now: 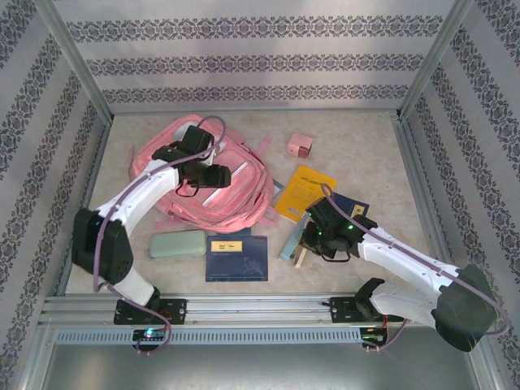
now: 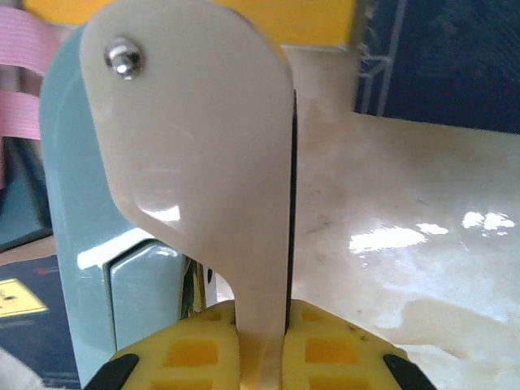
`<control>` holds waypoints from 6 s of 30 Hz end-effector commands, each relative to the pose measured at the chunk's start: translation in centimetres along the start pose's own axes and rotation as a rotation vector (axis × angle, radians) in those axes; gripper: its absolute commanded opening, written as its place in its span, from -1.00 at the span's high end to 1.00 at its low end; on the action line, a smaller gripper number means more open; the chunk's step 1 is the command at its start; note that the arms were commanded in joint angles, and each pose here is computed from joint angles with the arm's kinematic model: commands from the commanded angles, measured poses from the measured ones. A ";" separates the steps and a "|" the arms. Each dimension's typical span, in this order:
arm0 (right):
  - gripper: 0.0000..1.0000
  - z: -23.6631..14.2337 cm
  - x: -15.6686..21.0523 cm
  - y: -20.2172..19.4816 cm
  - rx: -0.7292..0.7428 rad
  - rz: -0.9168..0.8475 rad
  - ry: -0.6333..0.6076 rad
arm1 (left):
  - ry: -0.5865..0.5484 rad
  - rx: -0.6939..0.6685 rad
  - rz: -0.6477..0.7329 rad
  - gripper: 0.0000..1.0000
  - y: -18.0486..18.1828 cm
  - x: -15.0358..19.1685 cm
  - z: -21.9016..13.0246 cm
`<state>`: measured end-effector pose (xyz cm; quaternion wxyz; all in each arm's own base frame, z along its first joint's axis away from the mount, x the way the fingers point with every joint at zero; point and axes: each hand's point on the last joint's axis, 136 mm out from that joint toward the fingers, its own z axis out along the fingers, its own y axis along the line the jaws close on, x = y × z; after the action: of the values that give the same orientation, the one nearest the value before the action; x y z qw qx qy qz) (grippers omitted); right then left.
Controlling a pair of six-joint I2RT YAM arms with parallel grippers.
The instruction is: Pack the student bag
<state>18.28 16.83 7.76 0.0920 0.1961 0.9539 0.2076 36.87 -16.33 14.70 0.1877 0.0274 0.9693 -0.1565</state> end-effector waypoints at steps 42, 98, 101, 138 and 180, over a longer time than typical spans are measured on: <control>1.00 1.2 -15.0 17.5 -0.308 0.035 -0.034 | -0.174 0.158 0.090 1.00 -3.3 -5.3 -11.0; 1.00 1.0 -11.1 25.1 -0.561 0.155 0.047 | -0.516 -0.648 0.545 1.00 -5.0 -6.1 -19.8; 1.00 2.6 -10.0 23.9 -0.518 0.137 0.042 | -0.577 -0.664 0.549 1.00 -5.1 -6.7 -21.7; -0.06 9.1 -12.9 37.9 -0.705 0.177 -0.203 | -0.541 -0.183 0.340 1.00 -9.9 -9.4 -20.0; -0.29 -3.0 -23.3 12.4 -0.080 -0.368 -0.504 | -0.446 0.123 0.195 1.00 -7.4 -6.1 -10.0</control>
<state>39.97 19.01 19.35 0.3883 0.0649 0.8914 0.2245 37.03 -19.68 24.93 0.3517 0.1137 0.9153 -0.1598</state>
